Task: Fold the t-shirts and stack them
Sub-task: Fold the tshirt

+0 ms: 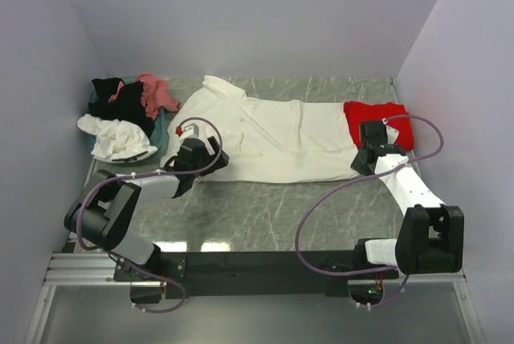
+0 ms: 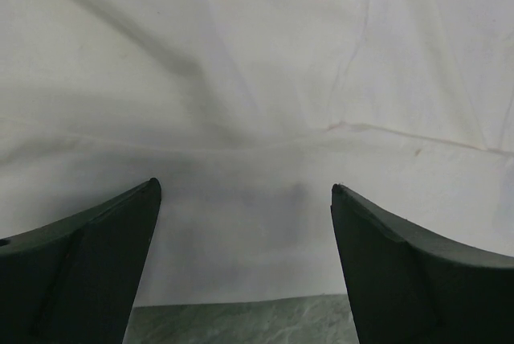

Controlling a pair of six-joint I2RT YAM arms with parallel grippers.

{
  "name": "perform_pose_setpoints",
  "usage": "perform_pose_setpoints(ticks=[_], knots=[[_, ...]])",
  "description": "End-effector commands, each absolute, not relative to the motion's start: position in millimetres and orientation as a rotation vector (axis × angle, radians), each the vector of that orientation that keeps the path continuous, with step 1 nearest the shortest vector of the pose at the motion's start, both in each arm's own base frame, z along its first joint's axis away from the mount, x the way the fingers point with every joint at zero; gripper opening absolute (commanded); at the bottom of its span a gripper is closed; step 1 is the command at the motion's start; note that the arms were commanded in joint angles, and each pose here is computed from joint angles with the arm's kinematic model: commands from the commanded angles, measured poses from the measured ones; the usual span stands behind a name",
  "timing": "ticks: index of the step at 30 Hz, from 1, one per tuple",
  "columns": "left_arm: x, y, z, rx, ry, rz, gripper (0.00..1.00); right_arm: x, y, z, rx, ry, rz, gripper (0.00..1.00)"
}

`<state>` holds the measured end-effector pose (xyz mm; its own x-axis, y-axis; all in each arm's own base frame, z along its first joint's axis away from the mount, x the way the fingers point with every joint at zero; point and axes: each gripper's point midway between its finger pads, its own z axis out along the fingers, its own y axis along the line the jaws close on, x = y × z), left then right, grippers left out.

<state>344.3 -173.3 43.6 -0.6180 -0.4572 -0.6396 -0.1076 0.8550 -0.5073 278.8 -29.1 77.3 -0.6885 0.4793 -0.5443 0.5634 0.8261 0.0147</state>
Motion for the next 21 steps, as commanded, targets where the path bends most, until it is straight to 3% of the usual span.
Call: perform_pose_setpoints(ticks=[1,12,21], knots=[[318,-171,26,-0.412,2.250,-0.478,0.94,272,-37,80,0.803,2.430,-0.241,0.00],[236,-159,2,-0.445,2.333,-0.357,0.95,268,5,82,0.723,2.403,0.103,0.00],[198,-158,3,-0.496,2.343,-0.394,0.95,248,23,93,0.689,2.385,0.220,0.00]])
